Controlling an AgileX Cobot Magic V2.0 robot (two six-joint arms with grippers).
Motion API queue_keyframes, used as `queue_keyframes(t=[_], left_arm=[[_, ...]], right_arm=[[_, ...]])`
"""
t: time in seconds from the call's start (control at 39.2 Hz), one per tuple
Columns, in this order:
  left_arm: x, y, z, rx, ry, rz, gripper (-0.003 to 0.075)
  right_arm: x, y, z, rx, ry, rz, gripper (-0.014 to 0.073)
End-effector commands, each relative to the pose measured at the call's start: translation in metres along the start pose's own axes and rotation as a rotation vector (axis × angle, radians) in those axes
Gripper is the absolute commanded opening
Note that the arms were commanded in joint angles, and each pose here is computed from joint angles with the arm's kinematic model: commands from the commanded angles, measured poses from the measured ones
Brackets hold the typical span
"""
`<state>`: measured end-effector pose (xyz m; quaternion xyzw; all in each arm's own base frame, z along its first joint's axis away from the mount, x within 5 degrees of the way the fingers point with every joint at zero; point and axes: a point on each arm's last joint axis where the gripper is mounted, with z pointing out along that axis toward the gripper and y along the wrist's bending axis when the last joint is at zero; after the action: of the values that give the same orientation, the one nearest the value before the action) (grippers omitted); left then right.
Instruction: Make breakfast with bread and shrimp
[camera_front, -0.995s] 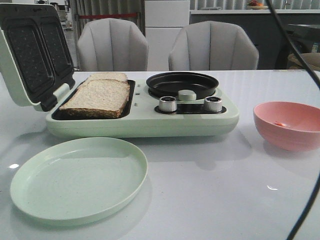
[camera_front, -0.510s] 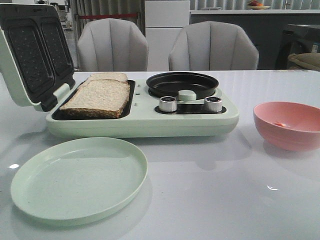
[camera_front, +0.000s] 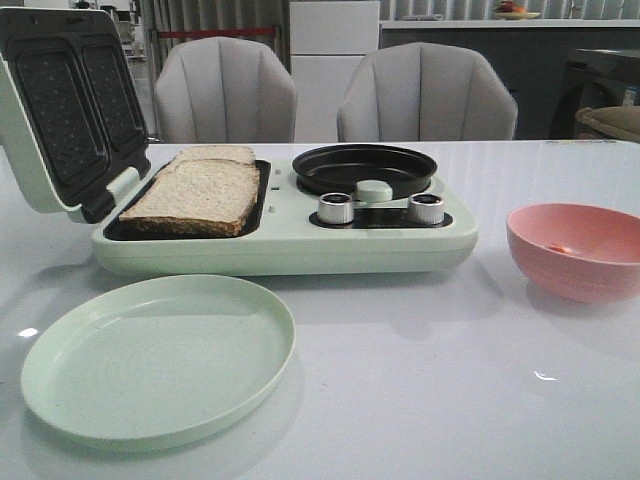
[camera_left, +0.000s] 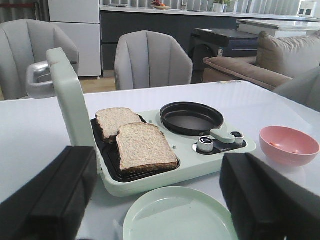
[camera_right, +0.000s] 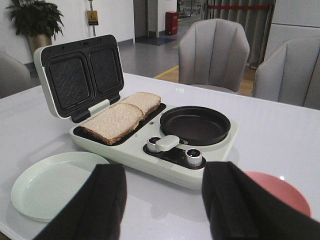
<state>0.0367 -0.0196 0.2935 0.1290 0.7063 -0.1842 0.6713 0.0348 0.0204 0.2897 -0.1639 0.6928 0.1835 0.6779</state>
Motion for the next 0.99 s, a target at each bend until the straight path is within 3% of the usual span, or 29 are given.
queue_keyframes(t=[0.0, 0.2, 0.64, 0.97], left_arm=[[-0.014, -0.001, -0.001, 0.012, -0.092, -0.021, 0.0572], [-0.014, -0.001, -0.001, 0.012, -0.092, -0.021, 0.0572], [-0.029, -0.002, 0.001, 0.013, -0.135, -0.037, 0.0572], [-0.076, 0.0, 0.073, -0.045, 0.032, -0.083, 0.0572]], right_arm=[[0.001, -0.001, -0.002, 0.008, -0.1, -0.008, 0.0461], [0.03, -0.002, 0.008, 0.011, -0.015, -0.006, 0.0461], [0.03, -0.002, 0.008, 0.011, -0.019, -0.006, 0.0461], [0.03, -0.002, 0.008, 0.011, -0.019, -0.006, 0.0461]])
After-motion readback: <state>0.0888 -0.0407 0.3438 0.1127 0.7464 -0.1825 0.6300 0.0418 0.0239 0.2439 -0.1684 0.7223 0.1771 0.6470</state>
